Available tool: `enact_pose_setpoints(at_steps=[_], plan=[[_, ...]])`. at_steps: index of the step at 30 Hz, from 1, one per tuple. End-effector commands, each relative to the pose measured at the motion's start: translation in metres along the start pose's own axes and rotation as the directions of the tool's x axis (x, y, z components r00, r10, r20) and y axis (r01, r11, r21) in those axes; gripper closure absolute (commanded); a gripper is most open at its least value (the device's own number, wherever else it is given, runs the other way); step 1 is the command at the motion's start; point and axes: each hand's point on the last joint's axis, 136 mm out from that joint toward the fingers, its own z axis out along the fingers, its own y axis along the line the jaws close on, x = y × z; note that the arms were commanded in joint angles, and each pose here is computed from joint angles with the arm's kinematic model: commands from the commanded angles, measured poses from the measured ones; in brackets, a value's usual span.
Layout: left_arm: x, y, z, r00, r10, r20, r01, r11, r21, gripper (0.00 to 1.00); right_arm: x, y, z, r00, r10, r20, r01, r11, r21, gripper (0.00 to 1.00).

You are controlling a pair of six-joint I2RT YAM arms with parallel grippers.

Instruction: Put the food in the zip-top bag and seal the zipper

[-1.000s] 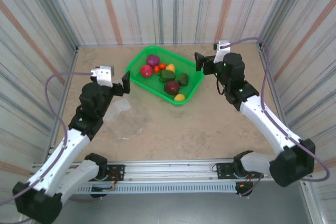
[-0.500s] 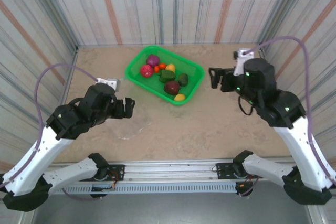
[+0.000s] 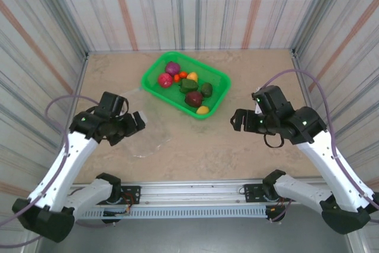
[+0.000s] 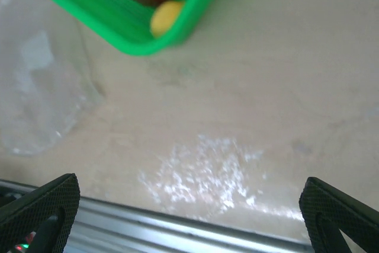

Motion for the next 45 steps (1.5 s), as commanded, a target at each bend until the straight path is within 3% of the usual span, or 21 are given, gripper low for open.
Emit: enact_pose_setpoints(at_steps=[1,5,9,12,17,20,22,26,29,34,41,45], plan=[[-0.007,-0.011,0.021,0.998,-0.053,-0.019,0.054,0.998,0.039,0.01,0.024,-0.023,0.005,0.991,0.01,-0.131,0.009,0.99,0.139,0.01],[0.008,0.005,0.054,0.993,-0.059,-0.099,0.052,0.996,-0.07,0.04,0.025,-0.018,0.008,0.991,-0.041,-0.128,0.053,0.994,0.092,0.01],[0.005,0.026,0.069,0.993,-0.075,-0.088,0.058,0.982,-0.181,0.05,0.022,-0.006,0.006,0.987,-0.118,-0.112,0.121,0.992,0.02,0.01],[-0.019,0.035,0.061,0.994,-0.108,-0.034,0.1,0.977,-0.188,0.06,0.021,-0.007,-0.006,0.983,-0.169,-0.069,0.169,0.986,-0.009,0.01],[-0.073,0.046,0.063,0.964,-0.261,0.059,0.266,0.959,-0.096,0.06,0.021,-0.007,0.008,0.992,-0.069,-0.103,0.067,0.998,-0.018,0.0],[-0.099,0.067,0.066,0.917,-0.384,0.111,0.397,0.906,-0.145,0.05,0.011,-0.006,0.012,0.993,-0.01,-0.121,0.012,1.0,0.02,0.02],[-0.116,0.088,0.064,0.872,-0.448,0.197,0.486,0.842,-0.236,0.02,0.002,-0.004,0.01,0.994,0.001,-0.111,0.004,0.999,0.042,0.02],[-0.151,0.09,0.086,0.84,-0.489,0.234,0.54,0.794,-0.278,0.01,-0.01,-0.002,0.012,0.996,0.027,-0.087,-0.021,0.997,0.071,0.02],[-0.172,0.091,0.105,0.85,-0.494,0.181,0.526,0.782,-0.335,0.01,-0.015,0.002,0.011,0.996,0.04,-0.079,-0.035,0.997,0.062,0.02],[-0.207,0.084,0.14,0.924,-0.374,0.082,0.378,0.858,-0.348,0.01,-0.011,0.006,0.022,0.995,0.001,-0.1,0.001,1.0,0.026,0.02],[-0.203,0.092,0.174,0.94,-0.339,-0.041,0.298,0.872,-0.388,0.05,-0.014,0.001,0.024,0.996,-0.018,-0.092,0.021,0.999,0.036,0.01],[-0.19,0.101,0.192,0.937,-0.337,-0.086,0.275,0.87,-0.41,0.14,-0.013,-0.003,0.025,0.994,-0.028,-0.11,0.033,0.999,0.043,0.02]])
